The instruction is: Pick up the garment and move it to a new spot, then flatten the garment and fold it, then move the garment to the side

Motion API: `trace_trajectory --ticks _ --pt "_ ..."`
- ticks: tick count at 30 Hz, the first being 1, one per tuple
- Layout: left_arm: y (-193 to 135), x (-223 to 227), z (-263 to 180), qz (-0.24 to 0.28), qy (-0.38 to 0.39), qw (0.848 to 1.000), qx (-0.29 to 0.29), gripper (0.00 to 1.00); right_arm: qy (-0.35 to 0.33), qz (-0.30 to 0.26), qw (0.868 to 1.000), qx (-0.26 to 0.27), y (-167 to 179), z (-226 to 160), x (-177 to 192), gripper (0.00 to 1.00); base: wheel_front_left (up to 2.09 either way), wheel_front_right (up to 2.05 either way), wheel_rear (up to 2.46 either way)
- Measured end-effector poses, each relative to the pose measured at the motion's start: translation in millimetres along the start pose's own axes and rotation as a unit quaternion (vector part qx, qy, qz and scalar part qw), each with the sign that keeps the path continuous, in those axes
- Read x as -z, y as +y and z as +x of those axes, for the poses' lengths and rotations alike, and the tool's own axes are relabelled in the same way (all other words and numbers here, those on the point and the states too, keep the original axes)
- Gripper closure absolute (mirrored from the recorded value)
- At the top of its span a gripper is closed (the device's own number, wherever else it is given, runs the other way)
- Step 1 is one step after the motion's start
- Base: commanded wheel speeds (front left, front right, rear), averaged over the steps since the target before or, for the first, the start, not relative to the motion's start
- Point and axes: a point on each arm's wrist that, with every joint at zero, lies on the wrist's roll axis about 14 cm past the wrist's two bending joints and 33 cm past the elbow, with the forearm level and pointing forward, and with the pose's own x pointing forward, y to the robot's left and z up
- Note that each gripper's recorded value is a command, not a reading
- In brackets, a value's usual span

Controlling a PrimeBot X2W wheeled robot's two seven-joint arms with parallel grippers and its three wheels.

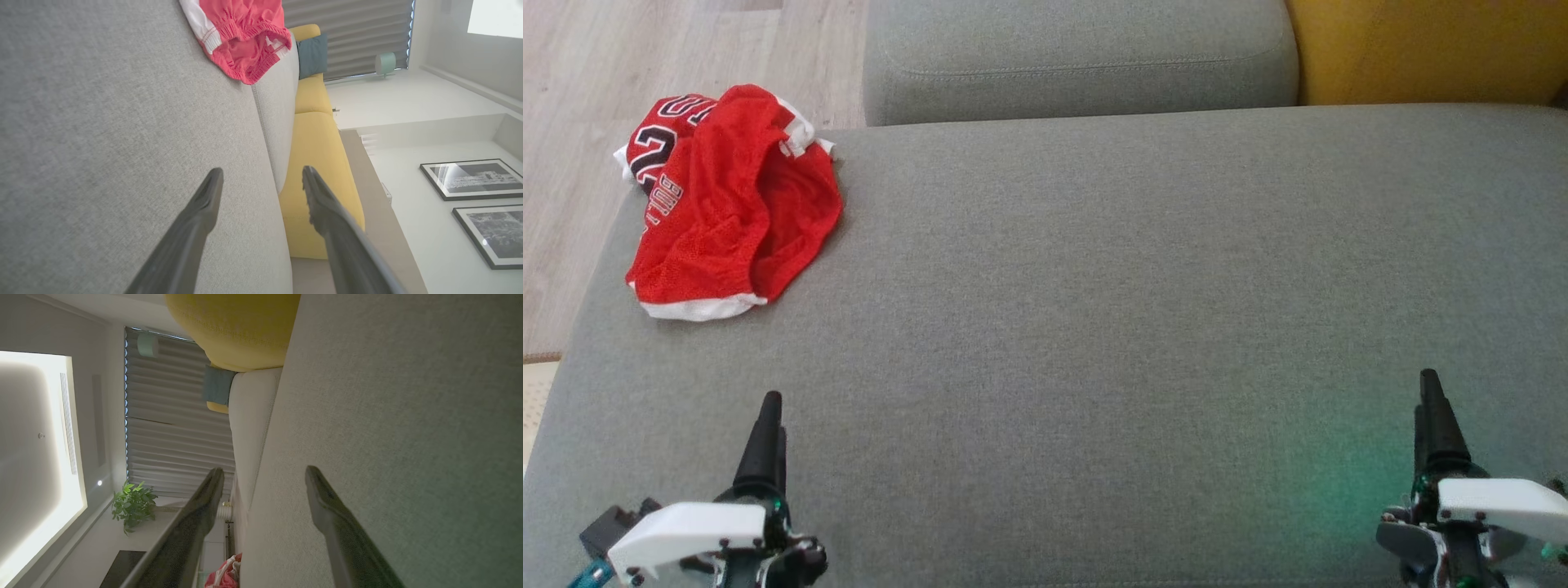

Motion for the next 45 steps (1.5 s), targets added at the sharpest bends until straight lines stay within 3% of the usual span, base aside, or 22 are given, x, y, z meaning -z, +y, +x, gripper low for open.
trace_trajectory --ticks 12,27,45 --pt "-14.6 4.6 1.0 0.092 -0.001 0.996 0.016 0.00 0.001 -0.098 0.995 -0.032 20.7 1.7 4.9 0.00 0.00 0.00 0.00" --pt "-27.9 12.5 -0.7 0.226 -0.006 0.973 0.035 0.00 0.010 -0.206 0.977 -0.060 35.1 0.3 18.3 0.00 0.00 0.00 0.00" --pt "-41.0 25.7 -3.7 0.386 -0.014 0.921 0.058 0.00 0.015 -0.343 0.934 -0.096 48.0 -2.9 36.0 0.00 0.00 0.00 0.00"
